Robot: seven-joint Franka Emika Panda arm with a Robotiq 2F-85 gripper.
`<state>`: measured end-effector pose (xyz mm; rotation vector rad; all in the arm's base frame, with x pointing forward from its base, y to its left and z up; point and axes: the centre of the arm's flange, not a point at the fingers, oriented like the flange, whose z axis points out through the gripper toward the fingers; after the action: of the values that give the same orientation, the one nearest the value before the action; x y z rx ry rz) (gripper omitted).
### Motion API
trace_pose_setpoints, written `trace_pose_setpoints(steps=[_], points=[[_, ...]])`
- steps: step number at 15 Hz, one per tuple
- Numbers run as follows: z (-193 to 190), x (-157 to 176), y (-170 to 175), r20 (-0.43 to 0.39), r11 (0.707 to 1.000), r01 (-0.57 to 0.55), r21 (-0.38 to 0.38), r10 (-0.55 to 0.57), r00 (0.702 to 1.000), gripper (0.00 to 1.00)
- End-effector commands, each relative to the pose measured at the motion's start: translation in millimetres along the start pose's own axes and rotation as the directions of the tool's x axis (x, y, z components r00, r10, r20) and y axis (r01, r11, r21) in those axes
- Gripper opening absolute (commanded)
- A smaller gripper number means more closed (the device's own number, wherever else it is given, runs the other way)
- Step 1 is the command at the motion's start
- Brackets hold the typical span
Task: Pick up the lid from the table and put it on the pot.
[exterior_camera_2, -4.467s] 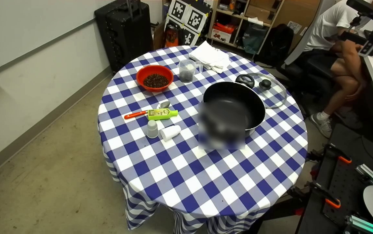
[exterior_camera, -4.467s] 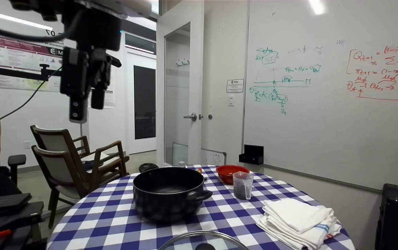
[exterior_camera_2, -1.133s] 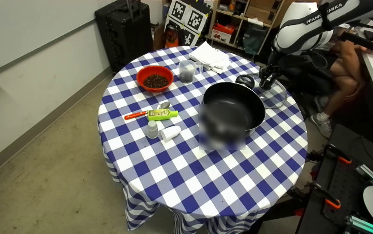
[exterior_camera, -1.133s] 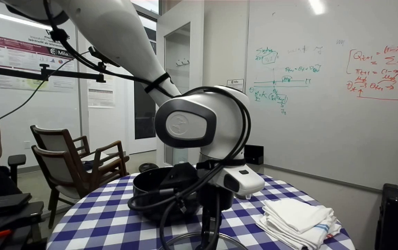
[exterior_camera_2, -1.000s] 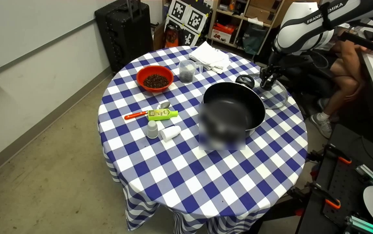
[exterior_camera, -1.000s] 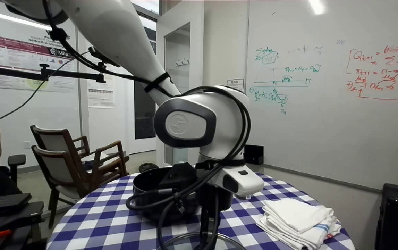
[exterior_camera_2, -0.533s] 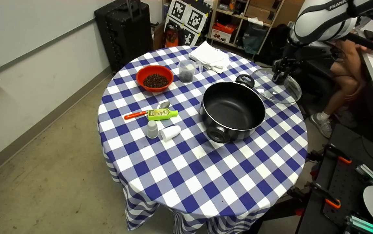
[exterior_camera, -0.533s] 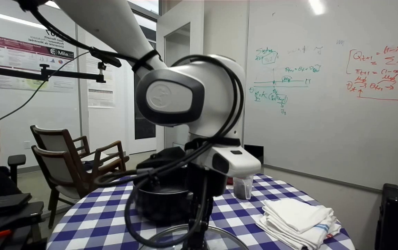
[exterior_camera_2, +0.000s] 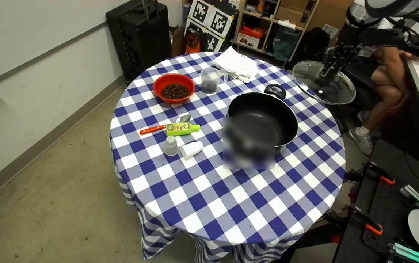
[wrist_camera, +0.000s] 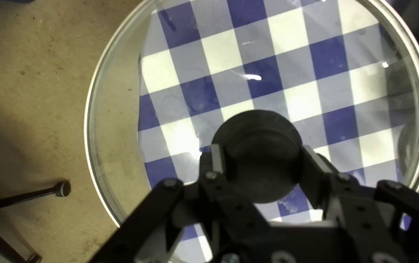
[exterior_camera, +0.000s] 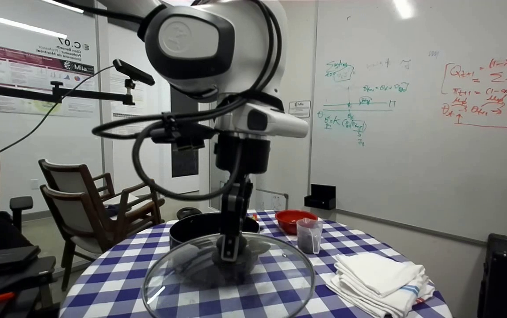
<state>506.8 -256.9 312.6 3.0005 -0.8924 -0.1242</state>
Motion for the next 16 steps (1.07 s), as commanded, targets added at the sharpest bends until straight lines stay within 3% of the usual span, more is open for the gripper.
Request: trace_pose_setpoints(steps=[1,4,8,11,16], points=[[-44,-47,-39,-0.01,0.996,0.089,0.01,-0.089,0.996,0.25],[-58,-69,-84,-0.015,0.984,0.18,0.015,-0.18,0.984,0.25],[-62,-91,-151,-0.004,0.95,0.306,0.053,-0.306,0.952,0.25],[-59,-106,-198,0.008,0.924,0.381,0.04,-0.381,0.924,0.25],[-49,-133,-252,0.01,0.883,0.468,0.025,-0.469,0.883,0.25]])
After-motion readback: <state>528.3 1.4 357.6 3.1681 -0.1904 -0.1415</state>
